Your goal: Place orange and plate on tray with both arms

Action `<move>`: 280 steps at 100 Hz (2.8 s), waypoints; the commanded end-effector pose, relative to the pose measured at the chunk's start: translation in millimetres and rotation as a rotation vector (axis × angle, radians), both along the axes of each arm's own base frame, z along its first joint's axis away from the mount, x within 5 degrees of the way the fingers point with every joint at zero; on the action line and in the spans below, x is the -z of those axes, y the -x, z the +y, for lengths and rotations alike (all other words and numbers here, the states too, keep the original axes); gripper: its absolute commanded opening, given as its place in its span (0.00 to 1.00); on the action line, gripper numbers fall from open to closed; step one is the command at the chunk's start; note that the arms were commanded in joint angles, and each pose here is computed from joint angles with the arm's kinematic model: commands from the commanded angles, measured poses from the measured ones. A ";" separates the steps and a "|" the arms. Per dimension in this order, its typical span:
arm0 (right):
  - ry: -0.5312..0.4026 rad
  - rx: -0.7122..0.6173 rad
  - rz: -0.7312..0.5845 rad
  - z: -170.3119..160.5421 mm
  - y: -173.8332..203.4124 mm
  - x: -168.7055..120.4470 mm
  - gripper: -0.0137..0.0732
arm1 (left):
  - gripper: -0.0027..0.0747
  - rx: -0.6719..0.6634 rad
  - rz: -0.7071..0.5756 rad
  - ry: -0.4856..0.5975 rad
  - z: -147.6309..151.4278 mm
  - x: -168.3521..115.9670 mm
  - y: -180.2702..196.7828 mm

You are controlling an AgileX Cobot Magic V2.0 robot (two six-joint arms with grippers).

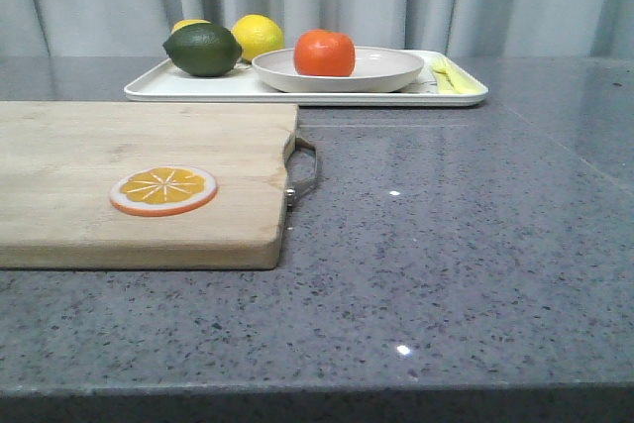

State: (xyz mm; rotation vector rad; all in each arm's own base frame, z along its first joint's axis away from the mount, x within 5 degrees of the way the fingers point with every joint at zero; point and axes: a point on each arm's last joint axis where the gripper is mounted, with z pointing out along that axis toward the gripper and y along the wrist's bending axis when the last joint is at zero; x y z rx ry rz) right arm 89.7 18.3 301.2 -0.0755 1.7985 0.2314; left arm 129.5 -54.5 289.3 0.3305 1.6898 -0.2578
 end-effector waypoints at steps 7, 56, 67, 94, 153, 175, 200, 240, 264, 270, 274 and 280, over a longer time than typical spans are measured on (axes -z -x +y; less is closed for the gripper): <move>-0.004 0.025 -0.116 -2.3 -0.7 -16.9 0.08 | 0.01 -0.032 -0.040 0.019 2.4 -11.5 -1.9; -0.004 0.025 -0.116 -2.3 -0.7 -16.9 0.08 | 0.01 -0.032 -0.040 0.019 2.4 -11.5 -1.9; -0.004 0.025 -0.116 -2.3 -0.7 -16.9 0.08 | 0.01 -0.051 -0.050 0.020 4.0 -12.3 -2.6; -0.004 0.025 -0.116 -2.3 -0.7 -16.9 0.08 | 0.01 -0.053 -0.187 -0.091 9.6 -21.4 6.0; -0.004 0.025 -0.116 -2.3 -0.7 -16.9 0.08 | 0.01 -0.186 -0.258 -0.022 40.5 27.1 51.5; -0.004 0.025 -0.116 -2.3 -0.7 -16.9 0.08 | 0.01 -0.204 -0.190 -0.026 44.5 55.5 67.9; -0.004 0.025 -0.116 -2.3 -0.7 -16.9 0.08 | 0.01 -0.253 -0.235 0.020 48.5 74.6 77.6; -0.004 0.024 -0.113 -2.3 -0.7 -16.6 0.08 | 0.01 -0.265 -0.165 -0.006 48.9 85.7 76.0; -0.004 0.024 -0.113 -2.3 -0.7 -16.6 0.08 | 0.01 -0.265 -0.165 -0.005 48.9 85.7 76.0; -0.004 0.024 -0.113 -2.3 -0.7 -16.6 0.08 | 0.01 -0.265 -0.165 -0.005 48.9 85.7 76.0; -0.004 0.024 -0.113 -2.3 -0.7 -16.6 0.08 | 0.01 -0.265 -0.165 -0.005 48.9 85.7 76.0; -0.004 0.024 -0.113 -2.3 -0.7 -16.6 0.08 | 0.01 -0.265 -0.165 -0.005 48.9 85.7 76.0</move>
